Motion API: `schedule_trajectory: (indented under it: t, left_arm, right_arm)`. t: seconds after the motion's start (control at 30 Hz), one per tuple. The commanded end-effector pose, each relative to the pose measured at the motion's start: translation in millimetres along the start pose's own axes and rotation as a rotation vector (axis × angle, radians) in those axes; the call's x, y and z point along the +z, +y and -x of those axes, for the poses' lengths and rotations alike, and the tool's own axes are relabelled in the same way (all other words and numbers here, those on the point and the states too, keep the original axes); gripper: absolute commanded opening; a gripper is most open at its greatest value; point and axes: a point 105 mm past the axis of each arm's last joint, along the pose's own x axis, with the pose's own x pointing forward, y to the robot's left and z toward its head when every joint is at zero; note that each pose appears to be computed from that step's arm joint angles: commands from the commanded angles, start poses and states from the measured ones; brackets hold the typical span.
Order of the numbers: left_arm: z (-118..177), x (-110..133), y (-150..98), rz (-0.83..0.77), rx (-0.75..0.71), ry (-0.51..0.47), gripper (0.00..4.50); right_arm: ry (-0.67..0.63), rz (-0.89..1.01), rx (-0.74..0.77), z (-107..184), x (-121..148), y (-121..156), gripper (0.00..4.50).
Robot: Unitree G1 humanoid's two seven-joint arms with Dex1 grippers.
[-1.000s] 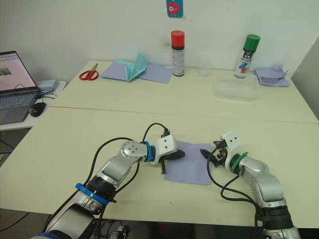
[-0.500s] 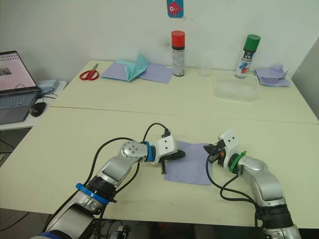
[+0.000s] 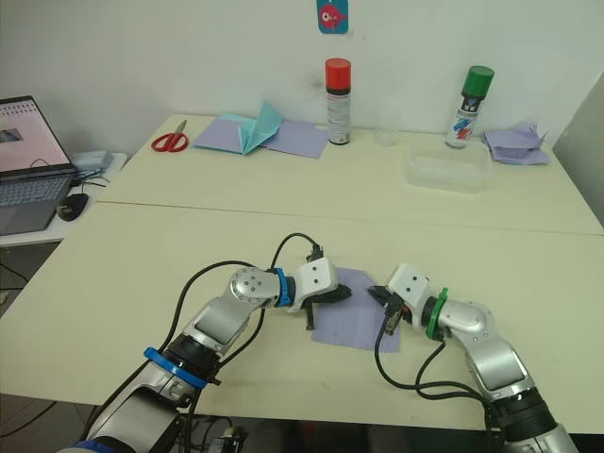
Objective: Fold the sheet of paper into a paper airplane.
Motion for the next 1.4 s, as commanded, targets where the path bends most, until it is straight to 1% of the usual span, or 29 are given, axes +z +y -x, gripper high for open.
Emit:
schedule_trajectory:
  t: [0.03, 0.23, 0.4, 0.7, 0.77, 0.83, 0.9, 0.93, 1.0, 1.1, 1.23, 1.33, 1.4]
  left_arm:
    - [0.5, -30.6, -10.3, 0.045, -0.028, 0.111, 0.0]
    - [2.5, -25.4, -6.3, 0.044, -0.01, 0.082, 0.0]
    - [3.2, -21.8, -6.1, 0.053, -0.004, 0.058, 0.0]
    - [3.6, -22.8, -6.8, 0.058, 0.001, 0.052, 0.0]
    - [2.0, -13.3, -3.0, 0.1, 0.022, 0.0, 0.0]
    - [0.6, 3.3, 4.3, 0.177, 0.047, -0.086, 0.0]
    - [-0.5, 25.7, 11.3, 0.27, 0.05, -0.189, 0.0]
    - [-0.6, 33.6, 13.7, 0.295, 0.047, -0.219, 0.0]
    - [-1.0, 42.2, 18.0, 0.316, 0.044, -0.243, 0.0]
    - [-5.0, 44.1, 23.2, 0.308, 0.048, -0.229, 0.0]
    - [-14.9, 41.1, 22.3, 0.241, 0.03, -0.183, 0.0]
    - [-27.0, 36.8, 26.5, 0.183, 0.036, -0.125, 0.0]
    - [-32.3, 37.4, 28.2, 0.176, 0.039, -0.125, 0.0]
  right_arm:
    - [0.007, 0.012, -0.003, -4.5, 2.5, -3.4, 0.03]
    - [0.048, -0.01, -0.013, -7.5, -5.4, -6.5, 0.03]
    - [0.073, -0.007, 0.01, -7.4, -8.9, -5.3, 0.03]
    - [0.077, -0.02, 0.039, -8.5, -10.4, 0.5, 0.03]
    - [0.079, -0.018, 0.044, -8.2, -10.8, 1.2, 0.03]
    - [0.08, -0.018, 0.044, -7.8, -11.0, 1.2, 0.03]
    - [0.08, -0.017, 0.042, -7.5, -11.1, 0.7, 0.03]
    - [0.08, -0.017, 0.041, -7.4, -11.1, 0.6, 0.03]
    - [0.081, -0.016, 0.039, -7.2, -11.3, 0.6, 0.03]
    - [0.084, -0.011, 0.041, -6.7, -12.1, 1.1, 0.03]
    - [0.087, -0.005, 0.045, -6.1, -12.8, 2.2, 0.03]
    - [0.085, 0.001, 0.046, -5.5, -12.0, 2.6, 0.03]
    - [0.083, 0.002, 0.041, -5.4, -11.7, 1.8, 0.03]
